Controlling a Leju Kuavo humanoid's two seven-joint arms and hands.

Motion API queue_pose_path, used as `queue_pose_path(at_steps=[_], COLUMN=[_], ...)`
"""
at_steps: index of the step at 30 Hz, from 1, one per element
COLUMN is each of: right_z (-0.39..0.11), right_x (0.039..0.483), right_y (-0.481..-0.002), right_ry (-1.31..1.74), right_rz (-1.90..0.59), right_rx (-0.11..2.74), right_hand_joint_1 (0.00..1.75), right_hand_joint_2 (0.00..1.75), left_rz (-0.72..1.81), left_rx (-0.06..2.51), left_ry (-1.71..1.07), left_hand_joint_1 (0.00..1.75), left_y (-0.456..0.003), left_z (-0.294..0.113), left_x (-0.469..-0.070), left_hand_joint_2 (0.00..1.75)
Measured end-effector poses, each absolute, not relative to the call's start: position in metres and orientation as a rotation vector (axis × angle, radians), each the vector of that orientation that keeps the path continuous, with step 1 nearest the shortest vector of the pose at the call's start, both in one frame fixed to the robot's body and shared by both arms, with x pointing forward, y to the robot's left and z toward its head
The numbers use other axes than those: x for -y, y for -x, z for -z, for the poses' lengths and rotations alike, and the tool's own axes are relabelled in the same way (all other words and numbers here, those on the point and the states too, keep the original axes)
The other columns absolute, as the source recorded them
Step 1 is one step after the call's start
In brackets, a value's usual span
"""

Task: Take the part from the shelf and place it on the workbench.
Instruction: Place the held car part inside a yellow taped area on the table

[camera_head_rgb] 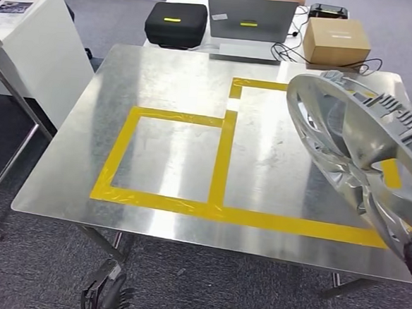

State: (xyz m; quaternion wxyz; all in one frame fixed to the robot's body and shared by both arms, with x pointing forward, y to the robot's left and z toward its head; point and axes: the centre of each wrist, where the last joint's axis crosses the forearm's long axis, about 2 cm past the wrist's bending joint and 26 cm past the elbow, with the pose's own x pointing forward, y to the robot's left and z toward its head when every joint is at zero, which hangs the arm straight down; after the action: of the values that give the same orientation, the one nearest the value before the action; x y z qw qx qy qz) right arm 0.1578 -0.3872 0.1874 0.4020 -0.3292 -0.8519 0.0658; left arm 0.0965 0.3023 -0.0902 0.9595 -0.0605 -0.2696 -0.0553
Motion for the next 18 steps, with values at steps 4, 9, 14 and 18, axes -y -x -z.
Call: queue_pose_path(at_steps=[4,9,14,18], right_z=[-0.187,-0.185,-0.184,-0.184], right_x=[0.387,0.389,0.394,0.406], right_y=[-0.158,-0.159,-0.162,-0.169], right_ry=[0.819,0.793,0.757,0.706], right_rz=[-0.166,-0.19,-0.242,-0.323], right_rx=[2.138,2.104,2.059,1.975], right_hand_joint_1=[1.75,1.75,1.75,1.75], right_hand_joint_2=[1.75,1.75,1.75,1.75], left_rz=[0.107,0.104,0.1,0.098], left_rx=[0.55,0.553,0.553,0.554], left_ry=[0.12,0.119,0.119,0.121], left_hand_joint_1=[0.0,0.0,0.0,0.0], left_y=[-0.098,-0.098,-0.098,-0.098], left_z=[0.09,0.09,0.09,0.09], left_x=[-0.304,-0.305,-0.305,-0.305], left_hand_joint_2=[0.0,0.0,0.0,0.0])
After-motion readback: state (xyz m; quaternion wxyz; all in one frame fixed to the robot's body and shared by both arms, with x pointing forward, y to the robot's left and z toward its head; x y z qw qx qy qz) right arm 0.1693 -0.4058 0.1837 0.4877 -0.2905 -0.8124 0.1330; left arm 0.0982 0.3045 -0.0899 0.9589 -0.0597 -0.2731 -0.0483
